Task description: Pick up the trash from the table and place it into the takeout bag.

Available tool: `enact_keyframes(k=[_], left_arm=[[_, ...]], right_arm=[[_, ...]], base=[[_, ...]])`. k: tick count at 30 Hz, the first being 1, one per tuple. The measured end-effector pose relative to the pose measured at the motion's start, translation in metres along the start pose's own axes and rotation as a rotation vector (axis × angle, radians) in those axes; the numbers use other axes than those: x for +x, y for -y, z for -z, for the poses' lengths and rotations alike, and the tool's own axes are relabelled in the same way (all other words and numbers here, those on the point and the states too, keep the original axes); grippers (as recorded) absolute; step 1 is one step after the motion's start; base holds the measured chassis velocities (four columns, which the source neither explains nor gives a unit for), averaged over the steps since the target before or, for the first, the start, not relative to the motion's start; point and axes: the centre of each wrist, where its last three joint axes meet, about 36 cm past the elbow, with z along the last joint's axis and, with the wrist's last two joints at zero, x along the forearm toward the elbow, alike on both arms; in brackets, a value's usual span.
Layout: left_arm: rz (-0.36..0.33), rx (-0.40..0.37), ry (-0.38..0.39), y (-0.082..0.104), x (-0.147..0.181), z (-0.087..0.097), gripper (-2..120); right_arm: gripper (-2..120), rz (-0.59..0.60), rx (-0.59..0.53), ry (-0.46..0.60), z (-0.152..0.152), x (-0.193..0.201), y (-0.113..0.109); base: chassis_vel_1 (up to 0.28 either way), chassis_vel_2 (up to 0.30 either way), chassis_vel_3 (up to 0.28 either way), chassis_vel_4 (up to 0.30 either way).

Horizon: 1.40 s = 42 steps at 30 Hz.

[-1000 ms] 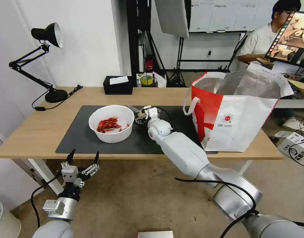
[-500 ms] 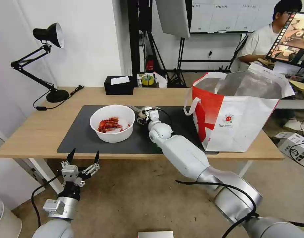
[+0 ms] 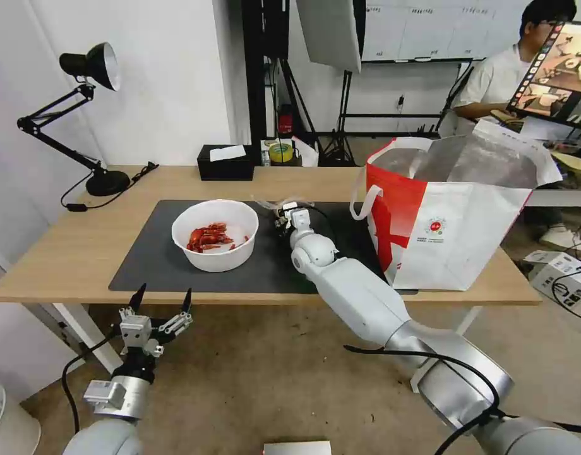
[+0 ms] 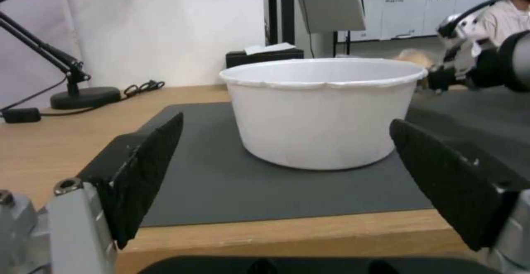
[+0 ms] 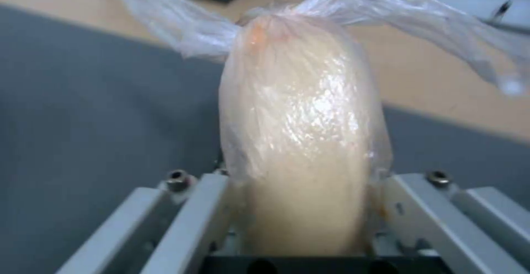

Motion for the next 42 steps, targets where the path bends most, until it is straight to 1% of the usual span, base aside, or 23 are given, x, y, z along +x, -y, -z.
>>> enact_keyframes(k=[4, 6, 8, 9, 11, 14, 16, 17, 19, 20, 22, 23, 25, 27, 29, 31, 32, 33, 34, 35, 36, 38, 42], left_arm=[[0.001, 0.007, -0.001, 0.002, 0.002, 0.002, 100], [0.002, 0.007, -0.002, 0.002, 0.002, 0.002, 100], [0.005, 0.007, -0.006, 0.001, 0.004, 0.002, 100], [0.005, 0.007, -0.006, 0.001, 0.004, 0.002, 100], [0.005, 0.008, -0.006, 0.002, 0.005, 0.002, 100], [0.005, 0.008, -0.006, 0.002, 0.005, 0.002, 100], [0.007, 0.010, -0.009, 0.002, 0.007, 0.002, 100], [0.007, 0.010, -0.009, 0.002, 0.007, 0.002, 100], [0.011, 0.010, -0.013, 0.003, 0.009, 0.002, 100], [0.011, 0.010, -0.013, 0.003, 0.009, 0.002, 100], [0.013, 0.012, -0.016, 0.004, 0.010, 0.001, 100], [0.013, 0.012, -0.016, 0.004, 0.010, 0.001, 100], [0.014, 0.013, -0.022, 0.004, 0.012, 0.000, 100], [0.013, 0.013, -0.023, 0.005, 0.013, 0.000, 100], [0.012, 0.014, -0.020, 0.005, 0.012, 0.001, 100], [0.012, 0.013, -0.018, 0.005, 0.012, 0.002, 100], [0.011, 0.010, -0.014, 0.004, 0.012, 0.003, 100], [0.011, 0.010, -0.014, 0.004, 0.012, 0.003, 100], [0.011, 0.004, -0.005, 0.002, 0.010, 0.007, 100], [0.011, 0.004, -0.004, 0.003, 0.011, 0.008, 100], [0.011, 0.004, -0.004, 0.003, 0.011, 0.008, 100], [0.008, 0.006, -0.001, 0.004, 0.011, 0.009, 100], [0.006, 0.006, 0.000, 0.005, 0.011, 0.009, 100]], right_arm=[[10, -0.055, 0.049, 0.078, 0.013, 0.022, 0.003], [10, -0.070, 0.061, 0.100, 0.015, 0.029, 0.003], [10, -0.096, 0.080, 0.161, 0.019, 0.045, 0.004], [10, -0.096, 0.080, 0.161, 0.019, 0.045, 0.004], [10, -0.100, 0.092, 0.228, 0.020, 0.059, 0.006], [10, -0.100, 0.093, 0.235, 0.020, 0.060, 0.006], [9, -0.093, 0.101, 0.366, 0.020, 0.079, 0.011], [9, -0.093, 0.101, 0.366, 0.020, 0.079, 0.011], [9, -0.105, 0.098, 0.476, 0.022, 0.092, 0.018], [9, -0.105, 0.098, 0.476, 0.022, 0.092, 0.018], [9, -0.124, 0.092, 0.574, 0.023, 0.103, 0.024], [9, -0.124, 0.092, 0.574, 0.023, 0.103, 0.024], [9, -0.158, 0.073, 0.655, 0.027, 0.114, 0.031], [9, -0.179, 0.070, 0.676, 0.029, 0.118, 0.034], [8, -0.251, 0.083, 0.722, 0.036, 0.127, 0.047], [8, -0.288, 0.089, 0.729, 0.040, 0.132, 0.052], [8, -0.358, 0.097, 0.720, 0.047, 0.140, 0.060], [8, -0.358, 0.097, 0.720, 0.047, 0.140, 0.060], [8, -0.465, 0.082, 0.687, 0.062, 0.157, 0.071], [8, -0.568, 0.042, 0.627, 0.079, 0.179, 0.088], [8, -0.568, 0.042, 0.627, 0.079, 0.179, 0.088], [8, -0.636, -0.027, 0.537, 0.091, 0.189, 0.119], [8, -0.646, -0.065, 0.482, 0.092, 0.189, 0.132]], base=[[0.000, 0.000, 0.000, 0.000], [0.000, 0.000, 0.000, 0.000], [0.000, 0.000, 0.000, 0.000], [0.000, 0.000, 0.000, 0.000], [0.000, 0.000, 0.000, 0.000], [0.000, 0.000, 0.000, 0.000], [0.000, 0.000, 0.000, 0.000], [0.000, 0.000, 0.000, 0.000], [0.000, 0.000, 0.000, 0.000], [0.000, 0.000, 0.000, 0.000], [0.000, 0.000, 0.000, 0.000], [0.000, 0.000, 0.000, 0.000], [0.000, 0.000, 0.000, 0.000], [0.000, 0.000, 0.000, 0.000], [0.000, 0.000, 0.000, 0.000], [0.000, 0.000, 0.000, 0.000], [0.000, 0.000, 0.000, 0.000], [0.000, 0.000, 0.000, 0.000], [0.000, 0.000, 0.000, 0.000], [0.000, 0.000, 0.000, 0.000], [0.000, 0.000, 0.000, 0.000], [0.000, 0.000, 0.000, 0.000], [0.000, 0.000, 0.000, 0.000]])
